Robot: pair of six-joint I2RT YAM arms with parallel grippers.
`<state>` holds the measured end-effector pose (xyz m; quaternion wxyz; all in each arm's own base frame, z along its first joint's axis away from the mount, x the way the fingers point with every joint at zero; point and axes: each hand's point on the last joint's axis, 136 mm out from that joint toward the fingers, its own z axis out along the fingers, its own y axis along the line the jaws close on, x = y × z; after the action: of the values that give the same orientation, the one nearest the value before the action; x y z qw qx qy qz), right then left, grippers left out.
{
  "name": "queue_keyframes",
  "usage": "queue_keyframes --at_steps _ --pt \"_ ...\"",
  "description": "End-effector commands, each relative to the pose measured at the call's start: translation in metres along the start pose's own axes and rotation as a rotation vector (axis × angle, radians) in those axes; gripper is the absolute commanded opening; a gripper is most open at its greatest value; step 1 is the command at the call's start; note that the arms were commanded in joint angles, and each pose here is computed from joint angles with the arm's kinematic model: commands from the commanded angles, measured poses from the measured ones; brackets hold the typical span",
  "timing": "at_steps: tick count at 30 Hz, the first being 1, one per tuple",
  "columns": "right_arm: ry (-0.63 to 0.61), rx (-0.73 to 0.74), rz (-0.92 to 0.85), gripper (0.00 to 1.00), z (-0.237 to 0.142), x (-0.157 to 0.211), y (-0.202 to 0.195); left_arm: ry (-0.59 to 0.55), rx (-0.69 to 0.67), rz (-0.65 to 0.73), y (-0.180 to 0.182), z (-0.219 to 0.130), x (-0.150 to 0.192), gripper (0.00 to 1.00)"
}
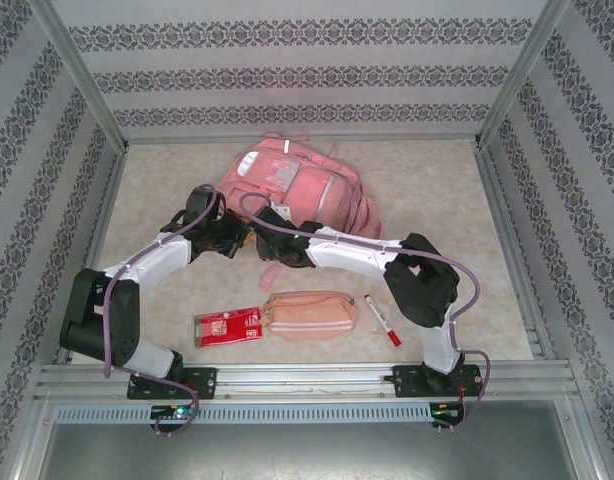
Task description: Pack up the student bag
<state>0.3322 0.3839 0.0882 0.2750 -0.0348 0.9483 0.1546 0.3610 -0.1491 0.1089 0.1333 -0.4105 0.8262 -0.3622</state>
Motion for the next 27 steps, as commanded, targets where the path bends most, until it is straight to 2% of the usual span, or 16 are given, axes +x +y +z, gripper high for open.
queue_keyframes --at_steps 1,6,7,11,14,17,20,27 --pt "-0.018 0.095 0.023 0.22 0.01 -0.002 -0.015 0.057 0.09 0.012 -0.036 -0.012 0.012 0.0" --pt "-0.039 0.115 0.028 0.01 0.003 -0.006 -0.02 0.043 0.077 0.033 -0.035 -0.013 0.01 0.0" --pt "-0.04 0.116 0.024 0.0 0.0 -0.007 -0.02 0.036 0.071 0.038 -0.035 -0.014 0.008 0.0" --pt "0.0 0.108 0.03 0.0 -0.016 -0.005 -0.027 -0.009 0.027 0.087 -0.028 -0.015 -0.004 0.0" --pt "0.095 0.055 0.084 0.0 -0.02 0.006 -0.043 -0.045 -0.021 0.127 -0.017 -0.016 -0.019 0.0" --pt "0.191 0.004 0.107 0.0 -0.026 0.019 -0.059 -0.113 -0.095 0.246 -0.009 -0.02 -0.038 0.0" --pt "0.235 -0.014 0.098 0.0 -0.038 0.029 -0.075 -0.154 -0.147 0.325 -0.001 -0.022 -0.052 0.0" --pt "0.292 -0.024 0.084 0.0 -0.057 0.039 -0.127 -0.174 -0.132 0.357 0.002 -0.023 -0.081 0.0"
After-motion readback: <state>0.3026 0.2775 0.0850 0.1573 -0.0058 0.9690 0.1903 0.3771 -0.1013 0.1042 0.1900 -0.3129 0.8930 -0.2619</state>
